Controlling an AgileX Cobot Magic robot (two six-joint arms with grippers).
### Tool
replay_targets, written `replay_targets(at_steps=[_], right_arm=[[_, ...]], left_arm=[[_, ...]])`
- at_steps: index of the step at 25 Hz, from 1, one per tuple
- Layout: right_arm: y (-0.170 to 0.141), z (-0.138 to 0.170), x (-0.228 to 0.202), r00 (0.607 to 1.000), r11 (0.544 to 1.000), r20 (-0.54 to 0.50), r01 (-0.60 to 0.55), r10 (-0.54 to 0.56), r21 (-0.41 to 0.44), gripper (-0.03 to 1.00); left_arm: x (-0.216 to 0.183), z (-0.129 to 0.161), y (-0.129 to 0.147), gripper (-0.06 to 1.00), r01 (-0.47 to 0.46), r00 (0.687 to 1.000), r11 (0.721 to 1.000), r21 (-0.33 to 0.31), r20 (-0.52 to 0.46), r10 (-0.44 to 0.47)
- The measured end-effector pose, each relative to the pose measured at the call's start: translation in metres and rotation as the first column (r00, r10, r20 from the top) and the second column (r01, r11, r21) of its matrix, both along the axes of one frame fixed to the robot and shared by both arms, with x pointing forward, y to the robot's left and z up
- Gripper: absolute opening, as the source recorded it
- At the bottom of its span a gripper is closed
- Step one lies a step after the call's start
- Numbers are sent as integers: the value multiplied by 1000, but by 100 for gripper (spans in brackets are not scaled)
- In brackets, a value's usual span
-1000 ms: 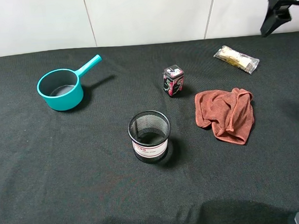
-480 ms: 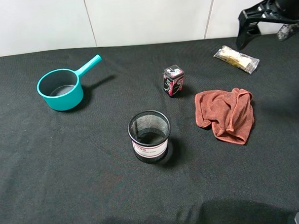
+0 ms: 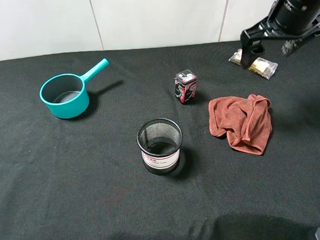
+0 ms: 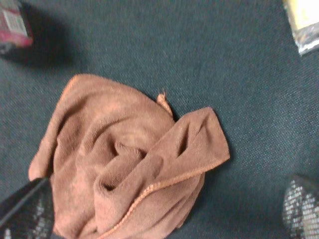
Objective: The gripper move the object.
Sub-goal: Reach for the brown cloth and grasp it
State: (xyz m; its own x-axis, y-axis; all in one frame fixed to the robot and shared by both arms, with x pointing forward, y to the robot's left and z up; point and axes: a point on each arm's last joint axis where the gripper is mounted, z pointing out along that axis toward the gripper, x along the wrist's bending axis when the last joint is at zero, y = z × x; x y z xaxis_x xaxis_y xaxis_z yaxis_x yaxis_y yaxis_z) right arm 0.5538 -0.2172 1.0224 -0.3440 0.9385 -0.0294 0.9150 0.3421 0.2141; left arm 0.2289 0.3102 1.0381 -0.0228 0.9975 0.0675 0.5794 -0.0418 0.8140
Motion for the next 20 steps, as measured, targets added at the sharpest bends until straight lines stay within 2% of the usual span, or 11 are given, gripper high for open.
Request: replay_targets(at_steps=[7,20], right_arm=[[-3,-26,-13,998,1000,-62,-16,15,-17,69],[-4,-57,-28,997,1000,-76,-13,14,12,69]], left_arm=[[0,0,0,71,0,1000,1000,0,0,0],[0,0,0,71,0,1000,1000,0,0,0]])
